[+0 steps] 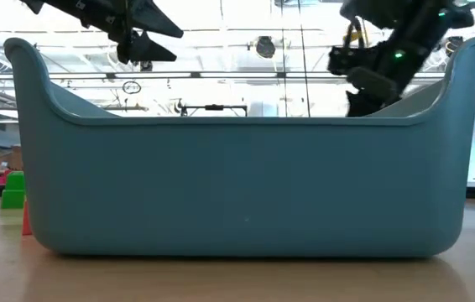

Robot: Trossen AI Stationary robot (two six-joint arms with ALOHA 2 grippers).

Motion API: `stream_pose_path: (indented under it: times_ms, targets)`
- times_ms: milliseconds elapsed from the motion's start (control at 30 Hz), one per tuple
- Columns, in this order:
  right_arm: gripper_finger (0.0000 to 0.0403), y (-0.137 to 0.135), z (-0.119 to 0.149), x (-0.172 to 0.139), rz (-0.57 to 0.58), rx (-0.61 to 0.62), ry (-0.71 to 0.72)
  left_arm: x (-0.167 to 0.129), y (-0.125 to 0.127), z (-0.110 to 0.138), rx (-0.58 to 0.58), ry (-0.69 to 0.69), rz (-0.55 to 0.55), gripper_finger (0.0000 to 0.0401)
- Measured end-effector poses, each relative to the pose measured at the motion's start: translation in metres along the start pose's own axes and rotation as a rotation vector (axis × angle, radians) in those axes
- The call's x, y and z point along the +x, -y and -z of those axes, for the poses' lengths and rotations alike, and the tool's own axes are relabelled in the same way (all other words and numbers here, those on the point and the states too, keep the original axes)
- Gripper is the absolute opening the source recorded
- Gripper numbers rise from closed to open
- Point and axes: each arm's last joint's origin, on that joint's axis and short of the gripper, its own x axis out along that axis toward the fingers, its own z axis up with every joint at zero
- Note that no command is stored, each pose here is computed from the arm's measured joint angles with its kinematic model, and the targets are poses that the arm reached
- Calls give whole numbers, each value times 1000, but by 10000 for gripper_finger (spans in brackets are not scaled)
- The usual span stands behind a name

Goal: Sort & place blocks by color
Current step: Put the blue game piece into the blue bin

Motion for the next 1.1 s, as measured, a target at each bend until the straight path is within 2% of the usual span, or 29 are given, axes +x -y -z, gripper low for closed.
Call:
stream_pose_path:
  times_ms: [200,300,400,467,700,900,1100]
  targets:
    - [132,15,-11,3,5,-4,29,0,0,0,20,3,0,356]
    - [132,12,-18,3,-100,9,61,0,0,-1,24,8,0,356]
    - [132,-5,-26,-2,-303,-15,141,0,0,-1,24,8,0,356]
    - [132,-17,-29,-9,-389,-51,202,0,0,-1,23,7,0,356]
    - [132,-50,-24,-31,-547,-142,332,0,-2,6,-2,-54,-40,356]
    - [132,-71,-12,-39,-640,-205,329,0,-3,6,-17,-56,-77,356]
    - [132,-95,-2,-31,-747,-283,333,1,-9,6,-35,-55,-102,356]
